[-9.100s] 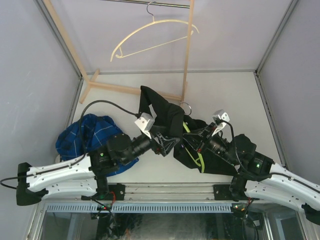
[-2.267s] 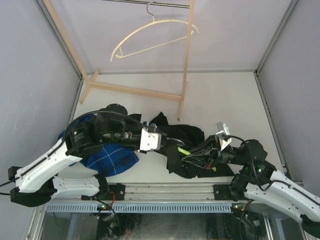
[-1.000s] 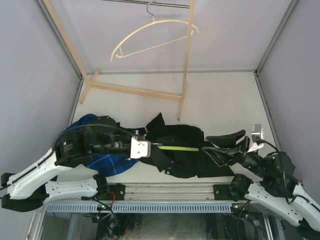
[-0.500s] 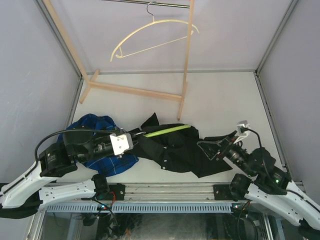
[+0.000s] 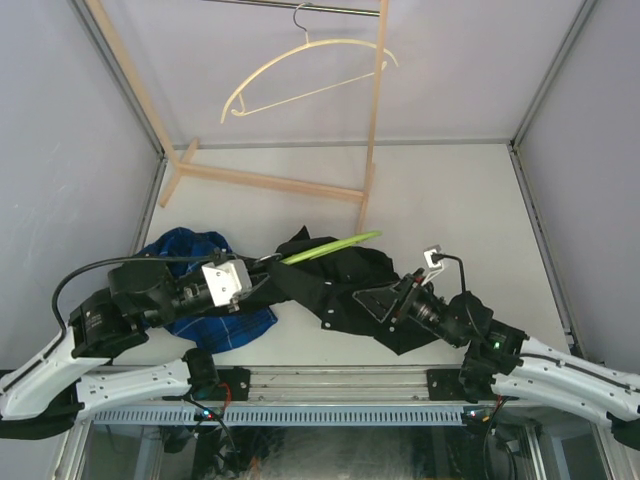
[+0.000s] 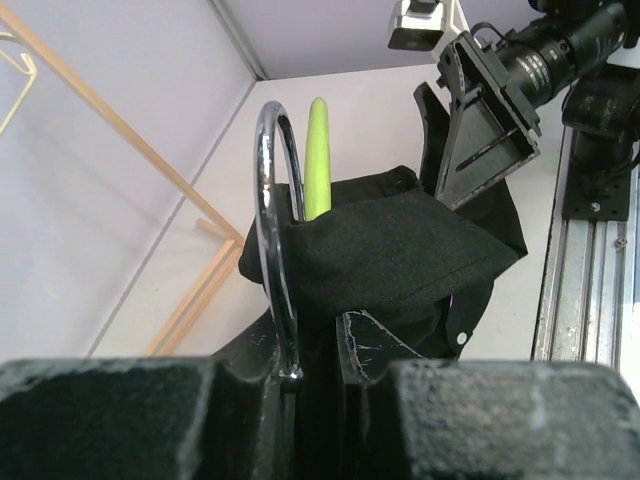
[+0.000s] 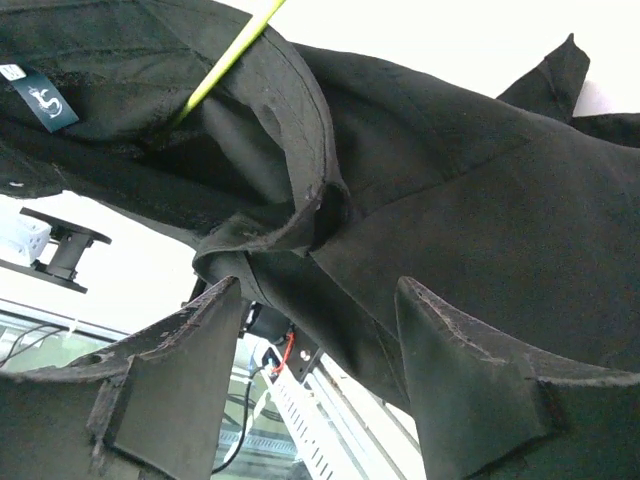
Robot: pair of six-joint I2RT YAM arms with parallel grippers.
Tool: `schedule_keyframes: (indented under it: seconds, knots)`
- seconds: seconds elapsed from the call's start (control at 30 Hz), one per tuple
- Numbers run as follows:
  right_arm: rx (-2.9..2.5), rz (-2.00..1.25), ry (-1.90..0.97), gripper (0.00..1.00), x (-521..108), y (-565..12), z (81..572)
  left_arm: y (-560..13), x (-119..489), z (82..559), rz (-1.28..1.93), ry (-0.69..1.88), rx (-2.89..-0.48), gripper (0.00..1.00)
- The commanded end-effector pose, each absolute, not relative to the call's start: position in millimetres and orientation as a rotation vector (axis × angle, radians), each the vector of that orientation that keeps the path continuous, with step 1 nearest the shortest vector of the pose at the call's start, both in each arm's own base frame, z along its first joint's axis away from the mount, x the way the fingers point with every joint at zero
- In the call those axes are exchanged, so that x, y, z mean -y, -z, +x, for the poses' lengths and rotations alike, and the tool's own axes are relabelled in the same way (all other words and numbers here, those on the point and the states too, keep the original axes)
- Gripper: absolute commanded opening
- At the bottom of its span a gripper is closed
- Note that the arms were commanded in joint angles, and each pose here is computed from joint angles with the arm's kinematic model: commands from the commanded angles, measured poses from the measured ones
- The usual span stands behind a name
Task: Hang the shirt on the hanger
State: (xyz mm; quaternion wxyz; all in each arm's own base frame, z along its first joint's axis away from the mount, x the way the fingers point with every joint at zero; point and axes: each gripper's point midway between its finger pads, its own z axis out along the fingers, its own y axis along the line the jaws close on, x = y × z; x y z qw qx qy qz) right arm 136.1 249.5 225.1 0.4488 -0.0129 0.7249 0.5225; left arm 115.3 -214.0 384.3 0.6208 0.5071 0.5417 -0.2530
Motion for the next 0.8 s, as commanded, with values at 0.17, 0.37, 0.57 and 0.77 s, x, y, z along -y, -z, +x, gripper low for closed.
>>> schedule_keyframes:
  seconds: [0.17, 0.37, 0.57, 0.77]
  knots:
    - [-1.726, -0.093, -1.213, 0.60, -251.9, -231.0, 141.0, -430.4, 197.4, 126.8, 0.963, 0.560, -1.166, 0.00]
    - [-1.650, -0.231, -0.904, 0.67, -227.8, -221.8, 158.7, -433.7, 195.2, 120.1, 0.986, 0.578, -1.148, 0.00]
    - [-1.494, -0.397, -0.918, 0.68, -249.5, -245.4, 155.0, -439.4, 193.2, 116.9, 0.988, 0.589, -1.136, 0.00]
    - [-1.467, -0.452, -0.920, 0.67, -275.0, -242.7, 159.9, -445.8, 192.7, 113.5, 0.986, 0.607, -1.120, 0.00]
